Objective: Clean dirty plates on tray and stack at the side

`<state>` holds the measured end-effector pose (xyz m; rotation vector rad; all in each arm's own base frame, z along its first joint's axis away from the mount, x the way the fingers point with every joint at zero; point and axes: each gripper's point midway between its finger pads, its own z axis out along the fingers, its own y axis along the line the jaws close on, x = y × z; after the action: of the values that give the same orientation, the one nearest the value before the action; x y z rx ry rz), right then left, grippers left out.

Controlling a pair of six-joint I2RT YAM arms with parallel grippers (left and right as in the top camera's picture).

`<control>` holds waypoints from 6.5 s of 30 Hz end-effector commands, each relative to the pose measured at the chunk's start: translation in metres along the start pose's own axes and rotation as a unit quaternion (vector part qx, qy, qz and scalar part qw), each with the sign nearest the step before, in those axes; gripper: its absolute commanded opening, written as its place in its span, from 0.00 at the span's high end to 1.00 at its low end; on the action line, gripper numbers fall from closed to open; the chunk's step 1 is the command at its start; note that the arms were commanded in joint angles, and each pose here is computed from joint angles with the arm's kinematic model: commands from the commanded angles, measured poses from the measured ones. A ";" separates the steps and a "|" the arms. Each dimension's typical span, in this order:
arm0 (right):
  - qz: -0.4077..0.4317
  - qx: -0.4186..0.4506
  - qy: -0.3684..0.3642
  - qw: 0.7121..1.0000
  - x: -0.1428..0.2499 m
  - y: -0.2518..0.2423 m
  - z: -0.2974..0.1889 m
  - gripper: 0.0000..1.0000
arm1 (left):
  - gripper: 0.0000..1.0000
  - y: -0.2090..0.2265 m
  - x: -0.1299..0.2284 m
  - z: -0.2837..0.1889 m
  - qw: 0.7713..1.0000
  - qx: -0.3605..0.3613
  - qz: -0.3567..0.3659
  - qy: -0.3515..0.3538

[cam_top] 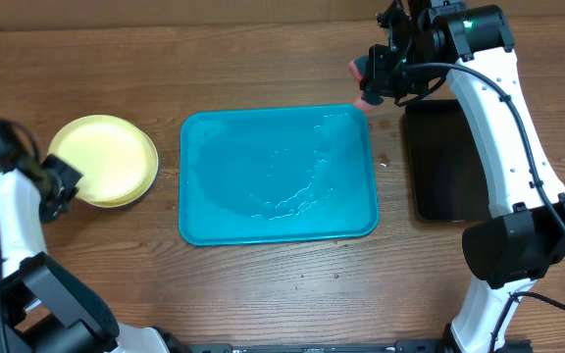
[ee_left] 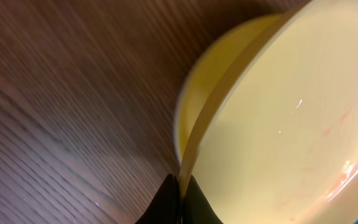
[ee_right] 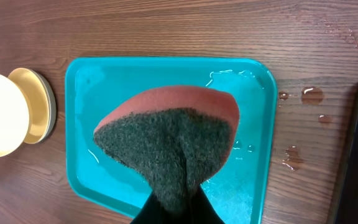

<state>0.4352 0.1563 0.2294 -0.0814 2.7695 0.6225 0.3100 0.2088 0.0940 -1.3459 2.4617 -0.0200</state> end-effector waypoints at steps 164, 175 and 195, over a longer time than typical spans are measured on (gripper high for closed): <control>-0.167 0.074 -0.605 0.775 0.191 -0.095 -0.089 0.00 | 0.00 -0.217 0.089 -0.109 0.900 0.168 0.401 0.002; -0.147 0.061 -0.559 0.814 0.199 -0.106 -0.055 0.00 | 0.00 -0.218 0.089 -0.109 0.900 0.169 0.401 0.002; -0.147 0.061 -0.559 0.814 0.199 -0.106 -0.055 0.00 | 0.00 -0.218 0.090 -0.109 0.900 0.168 0.401 0.002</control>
<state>0.2432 0.0370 0.1744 -0.0739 1.5891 0.2327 0.4075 0.0041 0.2036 -0.1503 2.6741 -0.2193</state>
